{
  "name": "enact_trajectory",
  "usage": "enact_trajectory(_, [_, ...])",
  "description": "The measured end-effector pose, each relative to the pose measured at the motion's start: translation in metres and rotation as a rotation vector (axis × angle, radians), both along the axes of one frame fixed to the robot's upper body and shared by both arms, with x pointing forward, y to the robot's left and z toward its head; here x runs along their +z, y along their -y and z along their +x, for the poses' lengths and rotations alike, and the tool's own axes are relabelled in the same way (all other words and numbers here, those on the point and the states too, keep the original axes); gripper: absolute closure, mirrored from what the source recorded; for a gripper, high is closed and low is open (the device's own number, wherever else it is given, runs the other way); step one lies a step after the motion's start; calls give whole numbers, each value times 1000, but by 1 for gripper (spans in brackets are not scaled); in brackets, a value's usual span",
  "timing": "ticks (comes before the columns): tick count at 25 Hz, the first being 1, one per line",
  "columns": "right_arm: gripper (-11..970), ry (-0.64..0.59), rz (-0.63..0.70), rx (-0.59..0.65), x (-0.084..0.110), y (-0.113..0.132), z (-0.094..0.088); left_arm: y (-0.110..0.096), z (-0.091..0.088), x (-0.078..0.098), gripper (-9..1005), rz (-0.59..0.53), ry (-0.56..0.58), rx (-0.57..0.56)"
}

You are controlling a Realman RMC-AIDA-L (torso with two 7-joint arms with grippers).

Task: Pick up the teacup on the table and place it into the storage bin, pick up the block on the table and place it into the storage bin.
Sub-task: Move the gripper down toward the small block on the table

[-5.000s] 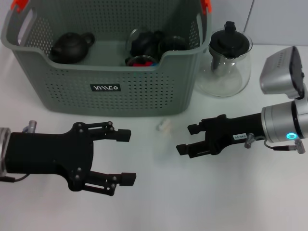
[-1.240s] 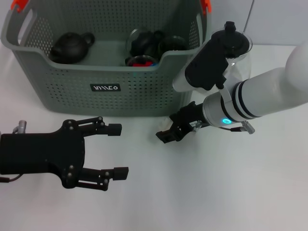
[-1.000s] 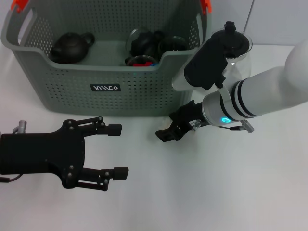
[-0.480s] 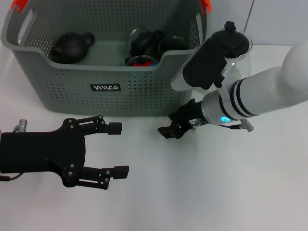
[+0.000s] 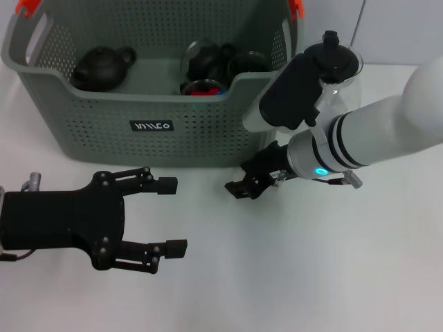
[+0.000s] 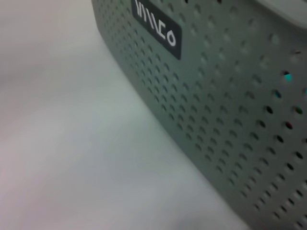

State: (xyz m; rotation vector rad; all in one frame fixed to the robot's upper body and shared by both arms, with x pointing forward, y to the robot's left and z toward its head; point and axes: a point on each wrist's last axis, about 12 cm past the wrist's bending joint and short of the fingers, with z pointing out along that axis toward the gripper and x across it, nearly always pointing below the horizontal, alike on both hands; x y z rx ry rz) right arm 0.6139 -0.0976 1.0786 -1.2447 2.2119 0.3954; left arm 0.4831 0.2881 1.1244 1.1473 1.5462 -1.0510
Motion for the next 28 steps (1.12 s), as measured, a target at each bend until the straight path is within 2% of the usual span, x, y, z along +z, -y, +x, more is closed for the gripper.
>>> enact_trajectory(28, [419, 8, 0, 8, -4, -4, 1, 0, 1, 0, 87, 2, 2, 2])
